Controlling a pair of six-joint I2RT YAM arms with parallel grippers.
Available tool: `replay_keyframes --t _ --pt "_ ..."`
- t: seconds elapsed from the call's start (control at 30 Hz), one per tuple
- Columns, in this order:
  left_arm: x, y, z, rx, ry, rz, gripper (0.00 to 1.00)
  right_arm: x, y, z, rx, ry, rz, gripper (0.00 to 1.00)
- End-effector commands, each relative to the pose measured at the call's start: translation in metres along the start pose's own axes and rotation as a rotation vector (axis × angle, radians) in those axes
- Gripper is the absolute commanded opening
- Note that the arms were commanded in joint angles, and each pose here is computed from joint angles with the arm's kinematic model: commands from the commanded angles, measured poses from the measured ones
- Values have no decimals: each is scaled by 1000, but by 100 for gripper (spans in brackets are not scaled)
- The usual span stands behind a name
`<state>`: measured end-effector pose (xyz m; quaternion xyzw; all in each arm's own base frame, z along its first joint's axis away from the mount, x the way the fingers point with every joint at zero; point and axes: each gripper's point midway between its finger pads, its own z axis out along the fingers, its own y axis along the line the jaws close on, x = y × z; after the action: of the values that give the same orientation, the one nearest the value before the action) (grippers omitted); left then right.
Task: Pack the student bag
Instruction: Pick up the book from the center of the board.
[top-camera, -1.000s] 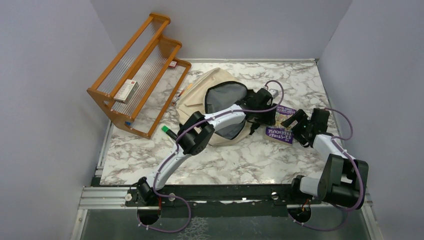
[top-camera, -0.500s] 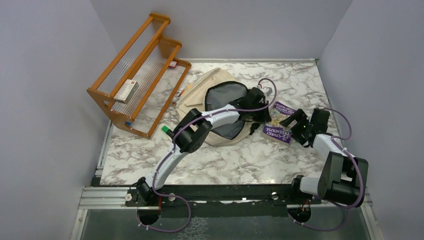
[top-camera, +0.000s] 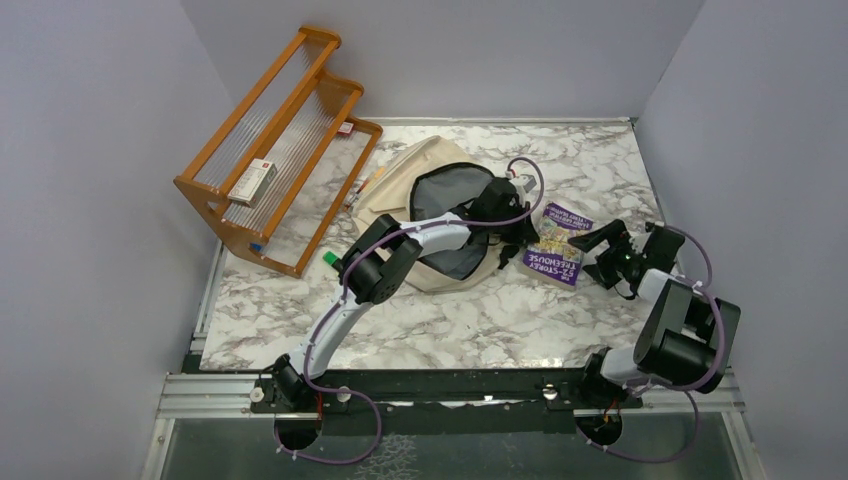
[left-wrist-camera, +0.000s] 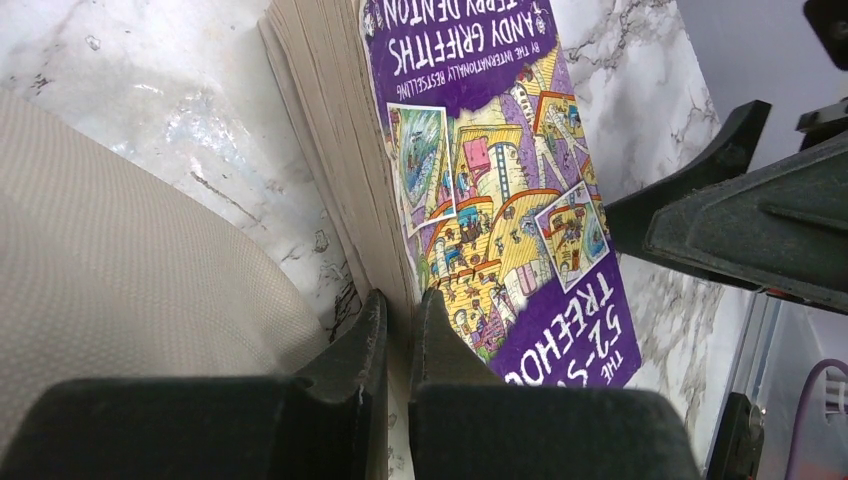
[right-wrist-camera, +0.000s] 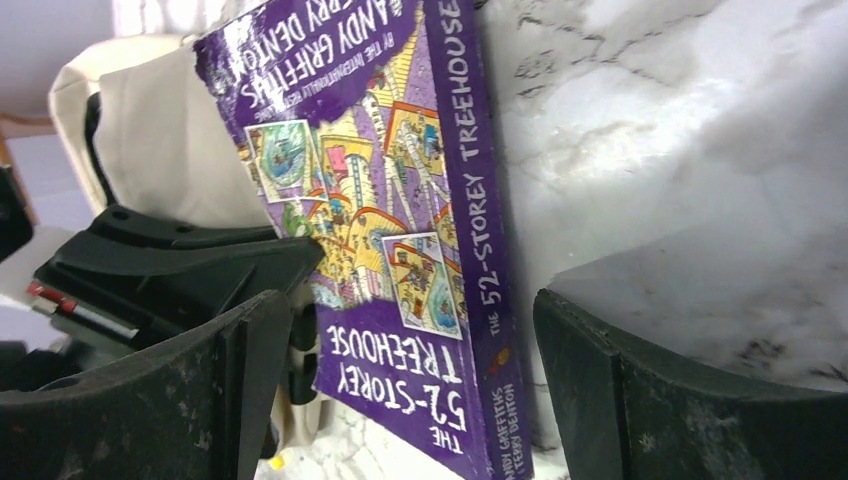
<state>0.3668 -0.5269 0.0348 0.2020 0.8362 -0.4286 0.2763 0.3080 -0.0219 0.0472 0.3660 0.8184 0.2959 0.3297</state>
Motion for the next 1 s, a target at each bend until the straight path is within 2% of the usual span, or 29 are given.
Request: replay_keyframes --t 0.0,0.17,0.4,0.67,0.8,0.97 --pt "116 109 -15 -297 306 -73 0 26 4 5 -123 115 62 96" --pt "117 109 -15 -289 315 -52 0 39 9 8 -209 178 98 94" --pt "120 106 -12 -255 336 -37 0 39 39 -2 -410 180 82 86" --pt "115 87 -9 -170 333 -25 0 30 55 -9 -485 132 31 61" --pt "99 69 -5 -101 303 -23 0 27 56 -9 -500 111 9 43" --pt "67 44 -10 -48 249 13 9 14 49 -7 -393 46 -32 24"
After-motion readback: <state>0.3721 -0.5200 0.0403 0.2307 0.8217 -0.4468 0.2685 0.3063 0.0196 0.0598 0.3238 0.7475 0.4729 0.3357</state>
